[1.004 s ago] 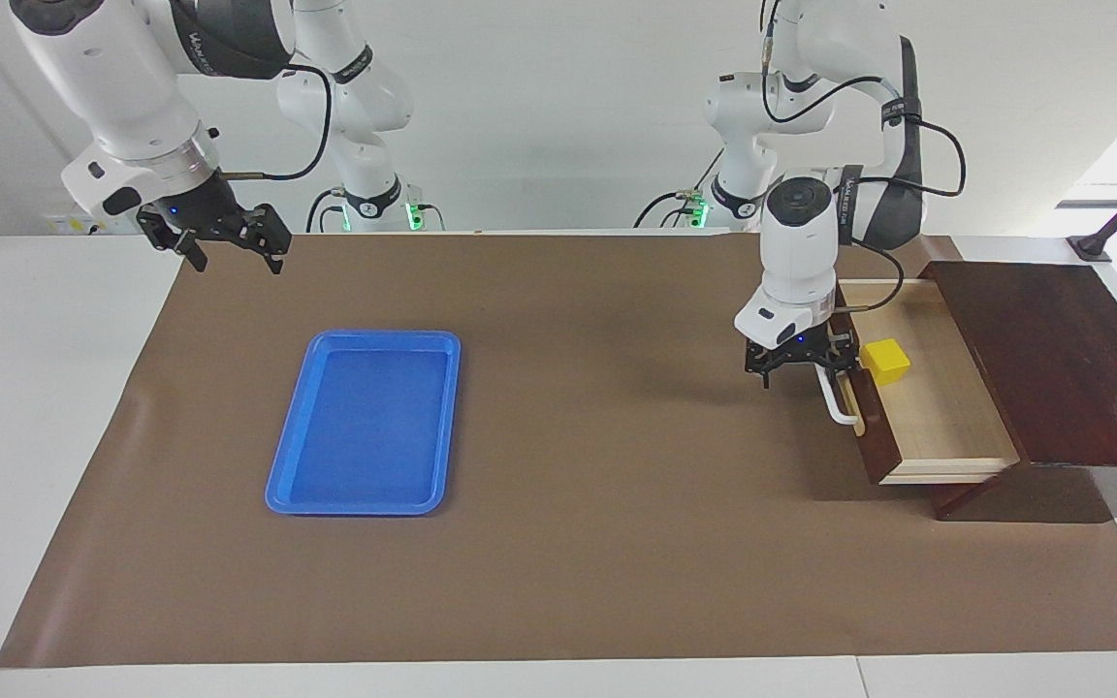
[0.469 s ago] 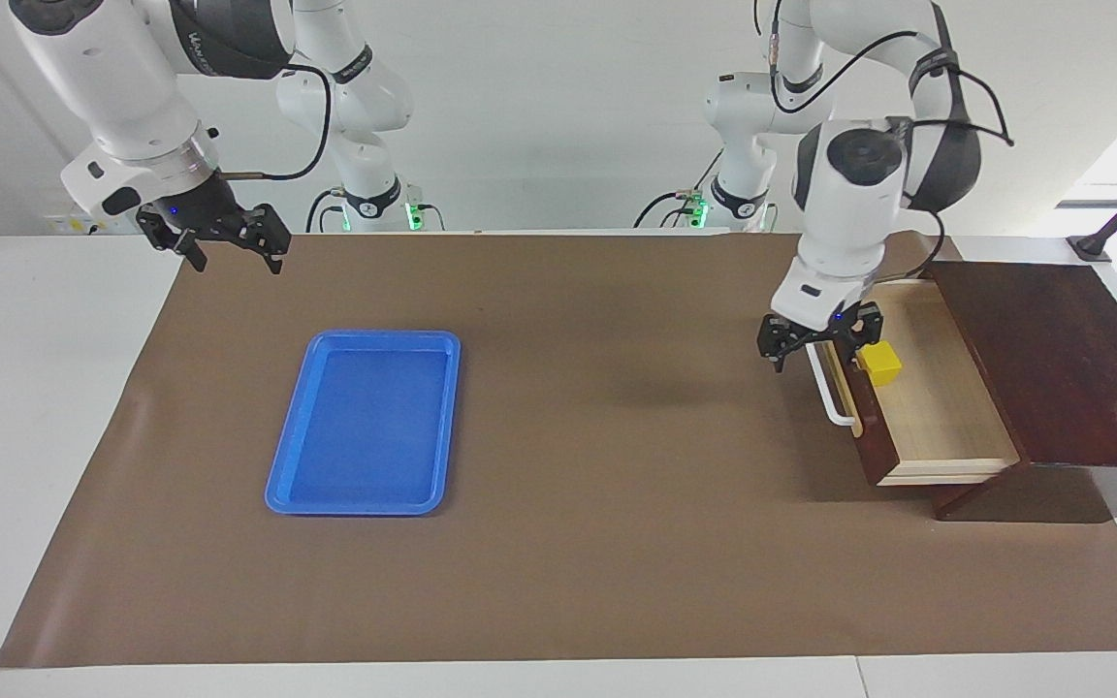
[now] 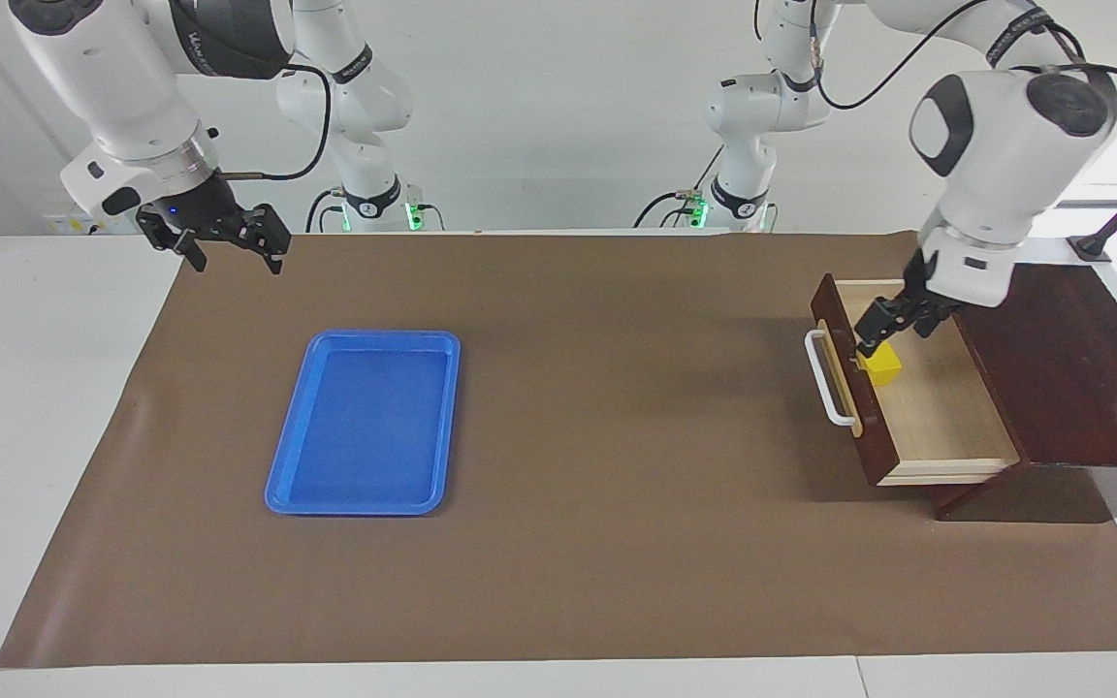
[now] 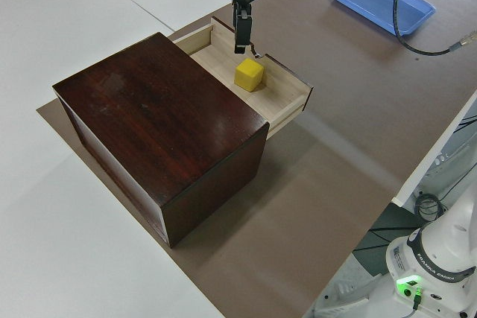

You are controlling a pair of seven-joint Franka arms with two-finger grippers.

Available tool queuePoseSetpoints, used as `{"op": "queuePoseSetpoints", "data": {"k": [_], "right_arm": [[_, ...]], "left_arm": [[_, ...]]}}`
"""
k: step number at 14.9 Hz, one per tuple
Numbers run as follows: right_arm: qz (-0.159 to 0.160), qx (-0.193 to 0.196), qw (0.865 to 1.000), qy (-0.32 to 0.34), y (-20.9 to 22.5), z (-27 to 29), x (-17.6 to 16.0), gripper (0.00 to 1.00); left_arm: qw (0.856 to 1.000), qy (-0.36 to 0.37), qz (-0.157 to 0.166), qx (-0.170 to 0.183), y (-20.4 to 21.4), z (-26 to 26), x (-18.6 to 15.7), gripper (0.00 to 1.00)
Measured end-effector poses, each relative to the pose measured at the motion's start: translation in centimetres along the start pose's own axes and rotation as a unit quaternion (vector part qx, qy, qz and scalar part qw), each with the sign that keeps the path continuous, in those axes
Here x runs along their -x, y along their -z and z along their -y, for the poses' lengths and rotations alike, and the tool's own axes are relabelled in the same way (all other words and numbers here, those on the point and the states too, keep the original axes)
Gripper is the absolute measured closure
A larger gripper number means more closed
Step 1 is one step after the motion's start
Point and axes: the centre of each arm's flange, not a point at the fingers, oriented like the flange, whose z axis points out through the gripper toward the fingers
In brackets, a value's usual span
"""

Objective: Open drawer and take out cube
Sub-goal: 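Lower the left gripper into the drawer and grasp the yellow cube, then lift the cube with the left gripper while the right gripper approaches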

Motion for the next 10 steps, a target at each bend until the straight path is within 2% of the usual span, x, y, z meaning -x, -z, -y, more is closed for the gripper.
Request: {"op": "queuePoseSetpoints", "data": {"k": [2,4,7,10], "right_arm": [[0.0,0.0,1.0,0.0,0.0,0.0,0.0,0.0],[0.0,0.0,1.0,0.0,0.0,0.0,0.0,0.0],[0.0,0.0,1.0,0.0,0.0,0.0,0.0,0.0],[0.0,0.0,1.0,0.0,0.0,0.0,0.0,0.0]], "left_arm": [[0.991,0.132,-0.006,0.008,-2.1,0.3,0.5,0.0],[0.975,0.22,-0.008,0.011,-3.9,1.0,1.1,0.0],[0.961,0.275,-0.004,-0.001,-5.4,2.1,1.5,0.0],[0.953,0.302,-0.008,-0.014,-6.4,2.8,1.6,0.0]]}}
